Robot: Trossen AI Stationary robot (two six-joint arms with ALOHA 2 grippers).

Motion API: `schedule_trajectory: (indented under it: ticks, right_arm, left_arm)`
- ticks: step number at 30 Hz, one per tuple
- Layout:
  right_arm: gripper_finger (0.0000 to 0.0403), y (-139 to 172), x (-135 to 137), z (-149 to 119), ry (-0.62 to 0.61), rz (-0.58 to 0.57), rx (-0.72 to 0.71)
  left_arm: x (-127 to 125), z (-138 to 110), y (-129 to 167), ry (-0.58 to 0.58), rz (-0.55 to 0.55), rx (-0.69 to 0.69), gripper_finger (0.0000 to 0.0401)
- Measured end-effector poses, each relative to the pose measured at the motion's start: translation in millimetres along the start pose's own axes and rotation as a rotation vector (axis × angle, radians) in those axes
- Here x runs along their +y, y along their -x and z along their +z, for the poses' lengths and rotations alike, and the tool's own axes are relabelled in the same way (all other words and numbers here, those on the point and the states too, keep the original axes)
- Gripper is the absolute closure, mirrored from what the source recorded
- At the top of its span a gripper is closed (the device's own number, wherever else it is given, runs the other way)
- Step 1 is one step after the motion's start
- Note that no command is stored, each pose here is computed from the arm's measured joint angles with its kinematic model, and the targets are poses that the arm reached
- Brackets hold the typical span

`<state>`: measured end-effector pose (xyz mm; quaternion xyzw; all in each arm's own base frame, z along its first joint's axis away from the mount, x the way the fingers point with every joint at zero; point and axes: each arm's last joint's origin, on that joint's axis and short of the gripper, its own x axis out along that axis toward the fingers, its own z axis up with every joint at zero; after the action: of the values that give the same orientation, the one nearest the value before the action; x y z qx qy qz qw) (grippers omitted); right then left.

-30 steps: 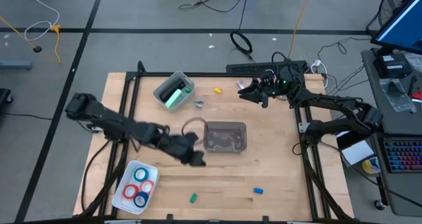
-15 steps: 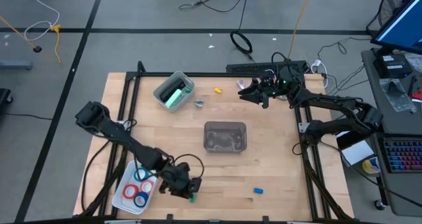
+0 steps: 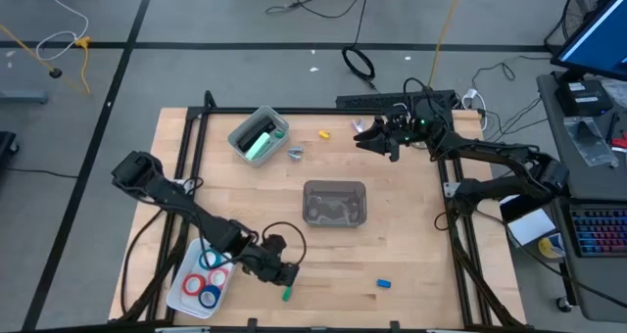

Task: Pick and place Stapler, Stapler remover, tape
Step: Put the green stapler into the gray bin

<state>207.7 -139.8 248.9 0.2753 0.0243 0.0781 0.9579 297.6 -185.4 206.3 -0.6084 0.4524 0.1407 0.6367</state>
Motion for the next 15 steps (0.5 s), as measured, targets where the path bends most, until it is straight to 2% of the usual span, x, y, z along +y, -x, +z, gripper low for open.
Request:
schedule_trajectory:
  ticks: [3,15]
  right_arm:
    - [0.0236,0.0,0.0,0.0,0.000,0.000,0.000]
    - [0.0236,0.0,0.0,0.0,0.000,-0.001,-0.001]
  left_arm:
    - [1.0,2.6,0.1,0.047,0.014,-0.008,0.0308]
    - [1.7,-3.5,-0.1,0.111,0.011,0.004,0.0308]
